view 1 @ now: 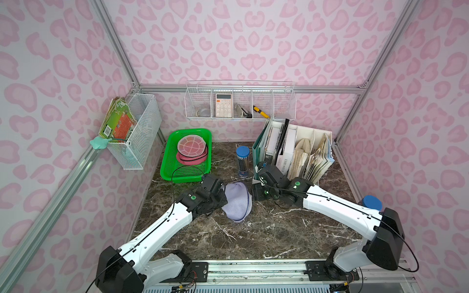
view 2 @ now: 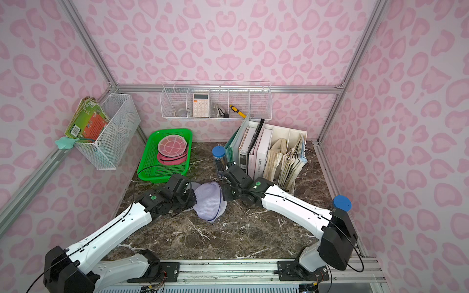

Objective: Turn the laundry bag inside out
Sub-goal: Turn over the laundry bag at the center of the board.

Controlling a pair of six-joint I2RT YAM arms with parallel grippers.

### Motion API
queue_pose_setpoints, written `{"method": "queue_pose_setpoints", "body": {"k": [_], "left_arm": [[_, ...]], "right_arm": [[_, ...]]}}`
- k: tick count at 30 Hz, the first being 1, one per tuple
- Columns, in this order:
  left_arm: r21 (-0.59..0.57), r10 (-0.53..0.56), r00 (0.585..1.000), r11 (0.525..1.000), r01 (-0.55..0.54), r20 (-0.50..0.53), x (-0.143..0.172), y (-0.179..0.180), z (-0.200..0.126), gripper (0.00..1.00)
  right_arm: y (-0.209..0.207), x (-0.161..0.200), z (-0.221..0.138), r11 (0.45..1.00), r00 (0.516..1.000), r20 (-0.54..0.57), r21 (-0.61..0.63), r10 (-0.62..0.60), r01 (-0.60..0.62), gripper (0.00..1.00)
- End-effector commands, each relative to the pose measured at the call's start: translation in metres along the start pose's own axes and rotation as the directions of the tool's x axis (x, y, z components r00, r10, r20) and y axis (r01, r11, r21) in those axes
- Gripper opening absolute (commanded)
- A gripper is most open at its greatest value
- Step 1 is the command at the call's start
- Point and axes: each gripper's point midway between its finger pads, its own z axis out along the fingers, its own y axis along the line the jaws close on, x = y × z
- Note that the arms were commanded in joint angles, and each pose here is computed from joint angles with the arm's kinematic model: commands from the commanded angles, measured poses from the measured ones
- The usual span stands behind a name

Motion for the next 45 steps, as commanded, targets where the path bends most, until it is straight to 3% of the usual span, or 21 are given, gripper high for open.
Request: {"method": "queue_pose_setpoints", "body": {"k": [1, 8, 15, 19, 20, 24, 28, 33, 35, 39, 45], "left_arm": [[-0.057, -0.076, 0.997, 0.995, 0.077, 0.024, -0.007, 0.006, -0.001, 0.0], [-0.069, -0.123, 0.992, 0.99, 0.124, 0.016, -0.011, 0.0, 0.002, 0.0], [-0.07, -0.128, 0.992, 0.989, 0.128, 0.003, -0.008, 0.001, 0.005, 0.0], [-0.076, -0.13, 0.991, 0.989, 0.13, 0.003, -0.007, 0.002, 0.004, 0.0], [-0.081, -0.132, 0.991, 0.988, 0.132, 0.005, -0.008, 0.004, 0.004, 0.0], [-0.099, -0.145, 0.989, 0.984, 0.146, 0.018, -0.013, 0.009, -0.003, 0.0], [-0.081, -0.217, 0.976, 0.973, 0.216, -0.007, -0.022, 0.019, -0.012, 0.0], [-0.024, -0.263, 0.963, 0.965, 0.262, -0.059, -0.025, 0.025, -0.019, 0.0], [-0.005, -0.257, 0.963, 0.966, 0.257, -0.077, -0.024, 0.02, -0.02, 0.0], [0.0, -0.253, 0.962, 0.967, 0.254, -0.098, -0.024, 0.015, -0.018, 0.0], [-0.023, -0.226, 0.973, 0.974, 0.226, -0.045, -0.036, 0.018, -0.033, 0.0]], "right_arm": [[0.017, -0.003, -0.005, 0.997, 0.996, 0.086, -0.072, 0.003, 0.003, 0.6], [0.053, 0.051, 0.01, 0.975, 1.0, -0.012, -0.222, -0.01, 0.007, 0.53], [0.059, 0.066, 0.033, 0.975, 0.997, -0.07, -0.222, -0.012, -0.004, 0.48], [0.053, 0.065, 0.039, 0.978, 0.996, -0.092, -0.208, 0.017, -0.036, 0.34], [0.051, 0.067, 0.04, 0.978, 0.995, -0.098, -0.205, 0.017, -0.037, 0.27], [0.039, 0.077, 0.041, 0.983, 0.992, -0.123, -0.181, 0.016, -0.039, 0.01], [-0.001, 0.092, 0.043, 0.996, 0.989, -0.149, -0.08, 0.018, -0.03, 0.0], [-0.044, 0.083, 0.032, 0.999, 0.995, -0.092, -0.009, 0.041, -0.042, 0.0], [-0.042, 0.074, 0.027, 0.999, 0.998, -0.064, -0.026, 0.021, -0.023, 0.05], [-0.025, 0.058, 0.018, 0.995, 1.0, -0.024, -0.095, 0.0, -0.002, 0.5], [-0.041, 0.049, -0.008, 0.997, 0.996, 0.069, -0.053, 0.053, -0.05, 0.7]]}}
